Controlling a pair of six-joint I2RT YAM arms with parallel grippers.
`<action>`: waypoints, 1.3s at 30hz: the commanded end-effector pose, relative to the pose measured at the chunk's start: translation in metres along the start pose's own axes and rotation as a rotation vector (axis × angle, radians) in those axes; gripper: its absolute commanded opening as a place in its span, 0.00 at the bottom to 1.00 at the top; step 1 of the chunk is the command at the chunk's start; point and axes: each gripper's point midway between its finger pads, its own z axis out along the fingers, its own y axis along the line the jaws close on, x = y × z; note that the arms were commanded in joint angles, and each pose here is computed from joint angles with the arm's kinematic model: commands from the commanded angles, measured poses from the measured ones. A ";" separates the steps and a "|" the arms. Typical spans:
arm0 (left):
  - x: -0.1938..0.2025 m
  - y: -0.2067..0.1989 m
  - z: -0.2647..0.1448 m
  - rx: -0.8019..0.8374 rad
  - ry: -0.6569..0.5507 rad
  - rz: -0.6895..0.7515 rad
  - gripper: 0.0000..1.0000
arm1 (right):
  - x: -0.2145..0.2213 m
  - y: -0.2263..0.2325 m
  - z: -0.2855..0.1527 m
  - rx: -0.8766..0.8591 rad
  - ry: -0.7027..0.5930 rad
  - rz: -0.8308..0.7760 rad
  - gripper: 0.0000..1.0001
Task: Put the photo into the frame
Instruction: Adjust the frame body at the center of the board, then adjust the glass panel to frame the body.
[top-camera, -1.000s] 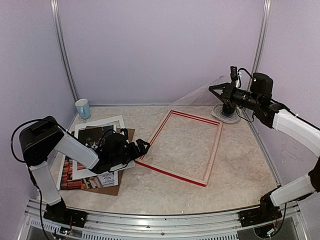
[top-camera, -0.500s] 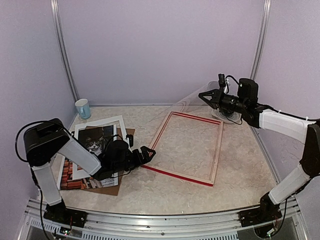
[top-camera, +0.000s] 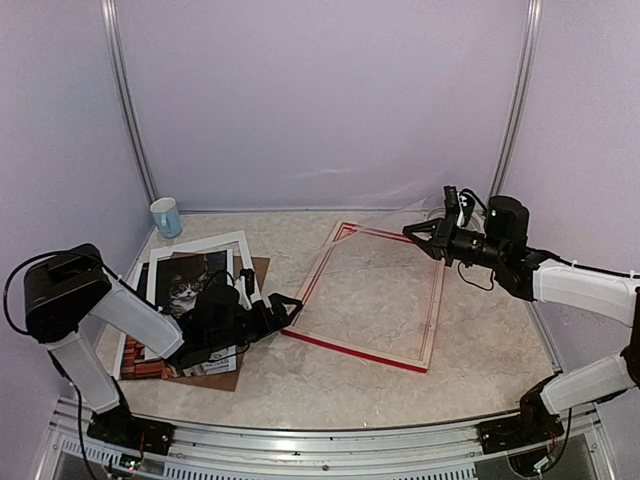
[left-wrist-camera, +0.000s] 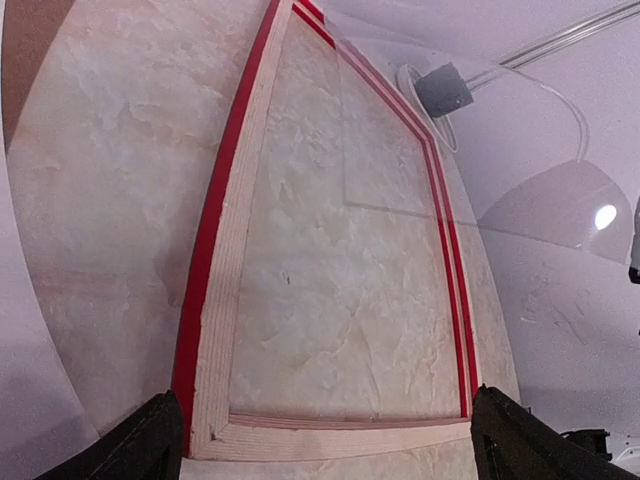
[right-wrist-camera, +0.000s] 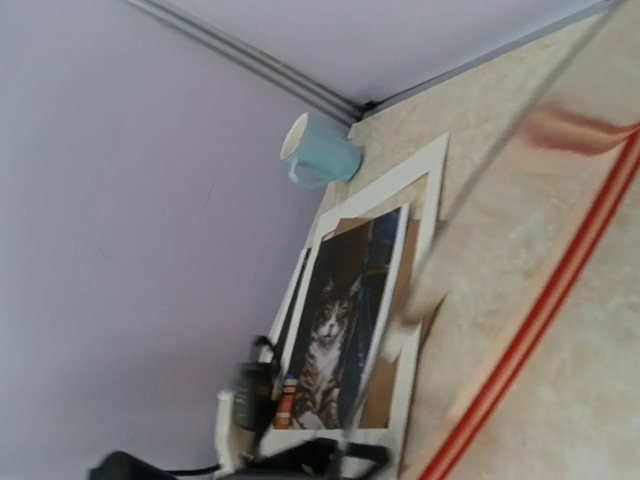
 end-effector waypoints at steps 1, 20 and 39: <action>-0.021 -0.026 -0.018 0.080 -0.084 0.025 0.99 | 0.014 -0.019 -0.012 0.074 -0.022 0.003 0.00; -0.037 -0.030 -0.043 0.059 -0.142 0.064 0.99 | 0.073 -0.104 -0.021 0.307 0.077 0.151 0.00; -0.029 -0.028 -0.040 0.063 -0.127 0.054 0.99 | 0.046 -0.102 -0.034 0.191 0.051 0.279 0.01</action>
